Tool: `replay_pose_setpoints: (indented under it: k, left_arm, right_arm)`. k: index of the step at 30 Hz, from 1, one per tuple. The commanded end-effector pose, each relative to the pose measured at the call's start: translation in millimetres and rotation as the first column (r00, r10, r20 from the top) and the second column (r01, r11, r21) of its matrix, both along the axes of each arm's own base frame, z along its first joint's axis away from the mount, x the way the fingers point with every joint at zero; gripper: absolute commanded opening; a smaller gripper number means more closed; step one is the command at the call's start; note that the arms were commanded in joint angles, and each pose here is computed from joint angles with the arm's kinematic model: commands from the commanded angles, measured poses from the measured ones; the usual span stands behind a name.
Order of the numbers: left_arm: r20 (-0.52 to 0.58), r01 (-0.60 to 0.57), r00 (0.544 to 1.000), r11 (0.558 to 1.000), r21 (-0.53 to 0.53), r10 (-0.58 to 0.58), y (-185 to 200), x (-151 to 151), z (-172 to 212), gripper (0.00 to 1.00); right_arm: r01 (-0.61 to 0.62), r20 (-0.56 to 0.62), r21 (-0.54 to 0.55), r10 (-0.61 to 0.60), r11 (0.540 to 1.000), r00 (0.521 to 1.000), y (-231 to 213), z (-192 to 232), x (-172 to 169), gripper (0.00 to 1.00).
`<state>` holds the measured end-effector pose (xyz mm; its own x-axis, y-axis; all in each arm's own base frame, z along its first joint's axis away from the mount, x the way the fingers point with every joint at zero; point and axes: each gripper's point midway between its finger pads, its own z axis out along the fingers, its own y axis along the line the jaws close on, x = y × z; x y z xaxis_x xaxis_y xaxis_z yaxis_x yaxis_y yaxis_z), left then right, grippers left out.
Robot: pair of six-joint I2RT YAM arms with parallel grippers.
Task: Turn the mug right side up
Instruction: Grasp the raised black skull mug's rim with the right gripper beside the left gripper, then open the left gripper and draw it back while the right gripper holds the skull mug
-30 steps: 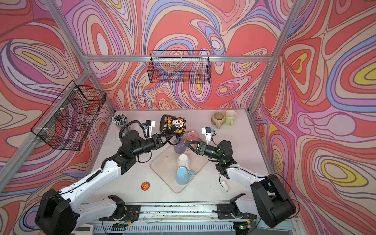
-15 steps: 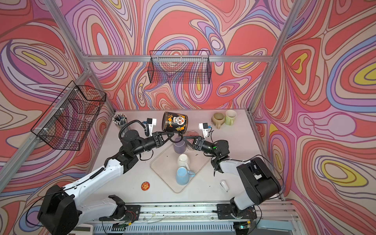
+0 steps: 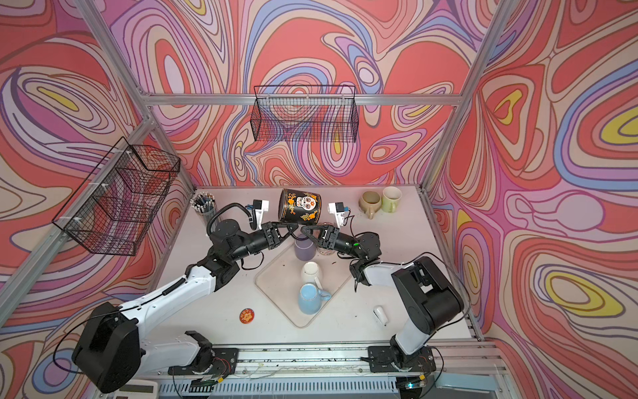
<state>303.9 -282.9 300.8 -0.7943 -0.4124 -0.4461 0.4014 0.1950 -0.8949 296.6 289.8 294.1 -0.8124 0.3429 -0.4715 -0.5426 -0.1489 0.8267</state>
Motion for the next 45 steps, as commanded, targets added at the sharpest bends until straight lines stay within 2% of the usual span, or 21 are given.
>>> replay_pose_setpoints:
  k: [1,10,14,24,27,30,32,33,38,41,45]
  left_arm:
    - [0.250,0.037,0.968,0.990,-0.137,-0.001,4.0,-10.5,71.7,0.00]
    - [0.214,0.053,0.977,0.986,-0.156,-0.018,0.8,-8.8,50.8,0.00]
    - [0.200,0.053,0.980,0.987,-0.154,-0.021,1.2,-9.8,41.9,0.00]
    - [0.162,0.074,0.986,0.985,-0.158,-0.048,-5.9,-11.5,23.6,0.00]
    - [0.155,0.067,0.987,0.985,-0.157,-0.042,-5.5,-10.0,20.0,0.00]
    - [0.154,0.054,0.988,0.987,-0.152,-0.031,-4.1,-9.5,17.7,0.19]
    - [0.162,0.046,0.986,0.989,-0.141,-0.023,-2.7,-10.0,16.8,0.39]
    - [0.166,0.042,0.986,0.990,-0.136,-0.019,-2.1,-10.6,16.4,0.45]
    - [0.171,-0.005,0.985,0.997,-0.077,0.018,4.6,-10.9,13.2,0.62]
    - [0.167,-0.042,0.985,0.999,-0.031,0.047,10.3,-11.5,10.3,0.77]
    - [0.175,-0.087,0.981,0.996,0.034,0.080,18.8,-14.4,6.8,0.89]
  right_arm:
    - [0.013,0.065,0.040,-0.016,0.999,0.998,-1.2,17.8,-2.3,0.55]
    - [0.052,0.072,0.055,-0.056,0.997,0.996,-4.0,20.8,2.6,0.43]
    - [0.076,0.069,0.061,-0.080,0.995,0.994,-6.0,20.2,5.2,0.34]
    - [0.115,0.049,0.068,-0.118,0.991,0.992,-7.1,16.2,14.9,0.00]
    - [0.118,0.047,0.070,-0.121,0.991,0.991,-7.6,16.3,15.0,0.00]
    - [0.122,0.041,0.065,-0.125,0.990,0.991,-8.3,13.9,14.5,0.00]
    - [0.128,0.038,0.062,-0.130,0.990,0.991,-9.6,12.4,14.3,0.00]
    - [0.127,0.038,0.062,-0.130,0.990,0.991,-9.7,12.2,13.8,0.00]
    - [0.137,0.035,0.061,-0.139,0.989,0.990,-13.6,11.5,14.0,0.00]
    - [0.148,0.027,0.060,-0.149,0.987,0.988,-18.1,10.4,16.7,0.00]
    - [0.166,0.009,0.052,-0.167,0.985,0.986,-26.2,7.8,22.5,0.00]
